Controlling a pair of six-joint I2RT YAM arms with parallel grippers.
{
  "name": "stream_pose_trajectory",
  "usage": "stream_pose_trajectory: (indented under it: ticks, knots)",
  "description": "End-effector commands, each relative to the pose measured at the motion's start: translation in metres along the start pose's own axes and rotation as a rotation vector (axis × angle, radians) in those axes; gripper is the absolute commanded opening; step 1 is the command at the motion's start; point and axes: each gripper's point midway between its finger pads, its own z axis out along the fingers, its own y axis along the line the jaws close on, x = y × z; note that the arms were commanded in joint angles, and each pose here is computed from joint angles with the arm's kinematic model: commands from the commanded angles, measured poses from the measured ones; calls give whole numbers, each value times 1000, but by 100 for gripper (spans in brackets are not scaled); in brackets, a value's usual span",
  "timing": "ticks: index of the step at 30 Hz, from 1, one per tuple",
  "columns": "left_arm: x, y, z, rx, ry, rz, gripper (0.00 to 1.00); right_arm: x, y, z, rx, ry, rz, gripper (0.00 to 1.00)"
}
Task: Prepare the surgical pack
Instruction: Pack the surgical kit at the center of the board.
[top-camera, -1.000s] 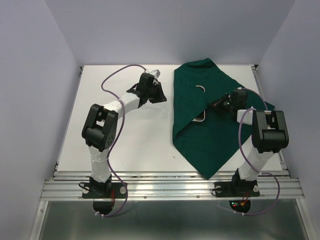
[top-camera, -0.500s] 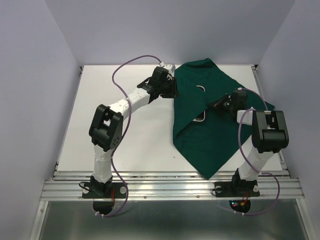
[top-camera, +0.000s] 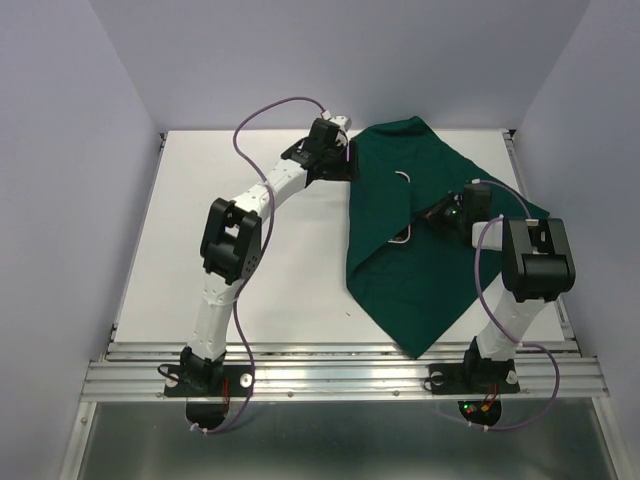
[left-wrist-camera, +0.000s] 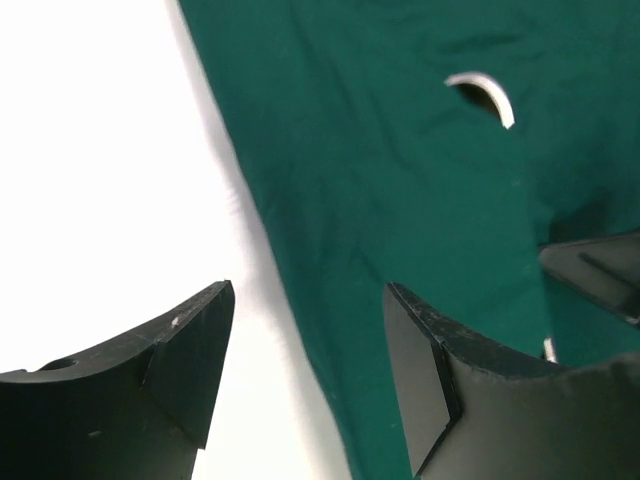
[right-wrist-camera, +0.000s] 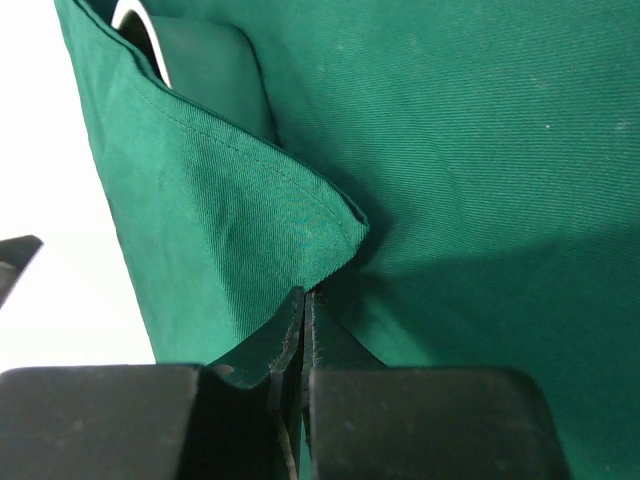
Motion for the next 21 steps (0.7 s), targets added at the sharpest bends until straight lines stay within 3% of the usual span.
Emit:
stream_pose_trajectory:
  ticks: [1,5,11,21]
  knots:
    - [16,4,1,7,27,7,71,-6,-11,4,26,-31,-43,1]
    - [28,5,-1,4,58,0,67,-1,-18,6,44,-15,-39,1]
    - [15,-8,-37,-26,-30,35,67,-2,-20,5,53,-21,-49,1]
    - [12,-32,-37,-37,-19,97,64,-3,-19,3,58,-25,-55,3]
